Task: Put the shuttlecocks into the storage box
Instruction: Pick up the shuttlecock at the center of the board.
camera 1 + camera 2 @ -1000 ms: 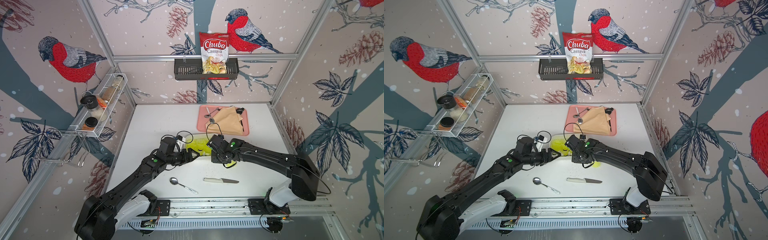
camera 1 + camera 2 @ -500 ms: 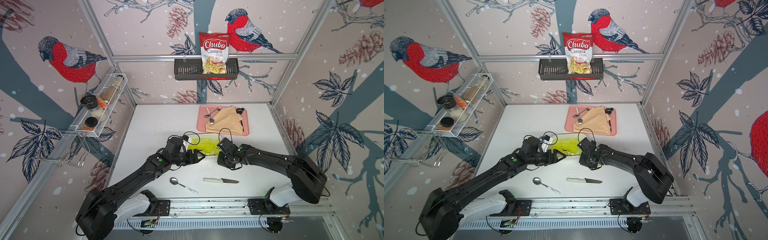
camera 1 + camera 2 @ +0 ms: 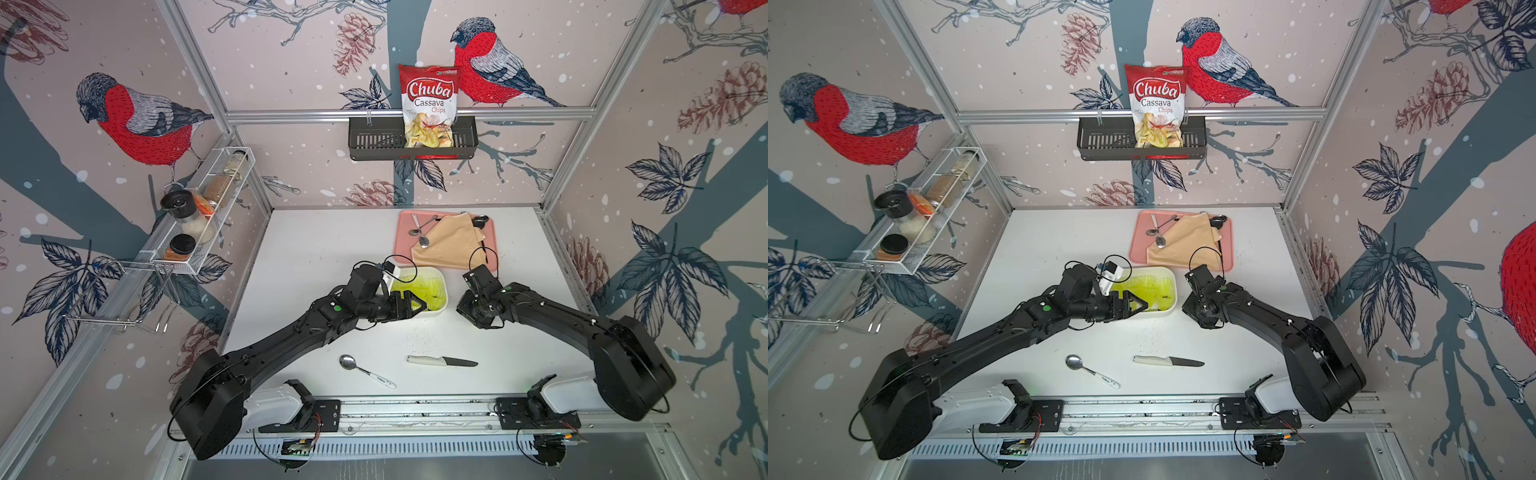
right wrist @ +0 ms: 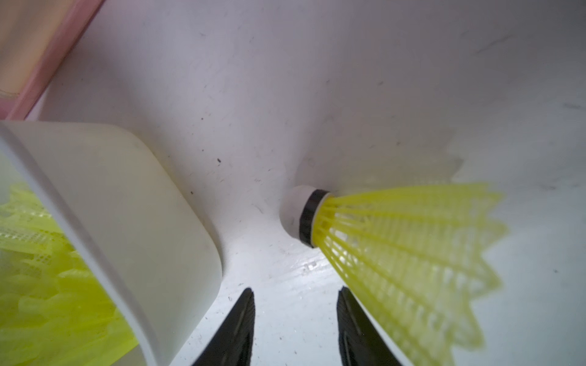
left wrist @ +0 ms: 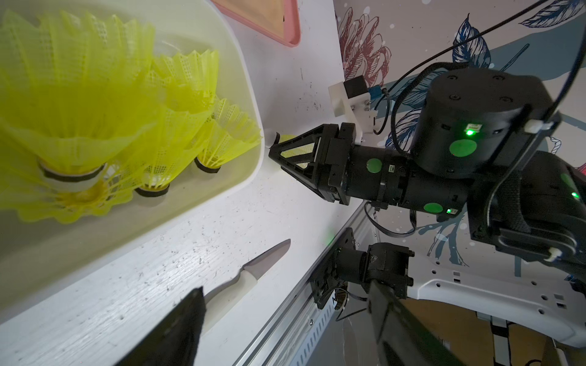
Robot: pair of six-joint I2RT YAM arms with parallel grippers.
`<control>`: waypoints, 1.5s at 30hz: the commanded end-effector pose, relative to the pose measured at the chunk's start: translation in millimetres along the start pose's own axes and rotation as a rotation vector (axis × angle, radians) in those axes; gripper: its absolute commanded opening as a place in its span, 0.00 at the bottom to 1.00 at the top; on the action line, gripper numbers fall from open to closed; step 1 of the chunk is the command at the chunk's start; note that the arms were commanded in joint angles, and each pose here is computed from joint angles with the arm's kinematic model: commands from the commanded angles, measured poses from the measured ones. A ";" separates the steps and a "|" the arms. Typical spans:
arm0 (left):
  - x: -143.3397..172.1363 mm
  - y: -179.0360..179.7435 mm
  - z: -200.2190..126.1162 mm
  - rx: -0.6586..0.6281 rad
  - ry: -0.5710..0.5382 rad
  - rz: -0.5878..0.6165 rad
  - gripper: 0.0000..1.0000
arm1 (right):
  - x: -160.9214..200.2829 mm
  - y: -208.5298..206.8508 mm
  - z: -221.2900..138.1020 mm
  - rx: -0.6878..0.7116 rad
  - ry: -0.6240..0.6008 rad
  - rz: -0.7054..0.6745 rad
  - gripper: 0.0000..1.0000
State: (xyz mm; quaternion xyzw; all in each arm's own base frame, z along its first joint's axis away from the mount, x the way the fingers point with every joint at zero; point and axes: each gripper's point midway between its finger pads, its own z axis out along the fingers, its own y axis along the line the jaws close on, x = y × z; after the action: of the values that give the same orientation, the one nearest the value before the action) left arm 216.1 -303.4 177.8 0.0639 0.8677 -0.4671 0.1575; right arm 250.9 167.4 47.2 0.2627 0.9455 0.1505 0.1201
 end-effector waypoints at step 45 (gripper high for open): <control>-102.3 -12.9 78.8 -0.008 0.024 0.124 0.87 | -68.4 1.6 62.3 0.180 -0.009 0.081 0.38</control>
State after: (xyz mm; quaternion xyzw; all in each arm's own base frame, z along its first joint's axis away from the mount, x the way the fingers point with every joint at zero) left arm 324.6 -371.6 176.4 0.1134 0.8718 -0.4454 0.1692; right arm 349.6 165.1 18.7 0.3304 0.9262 0.1334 0.1233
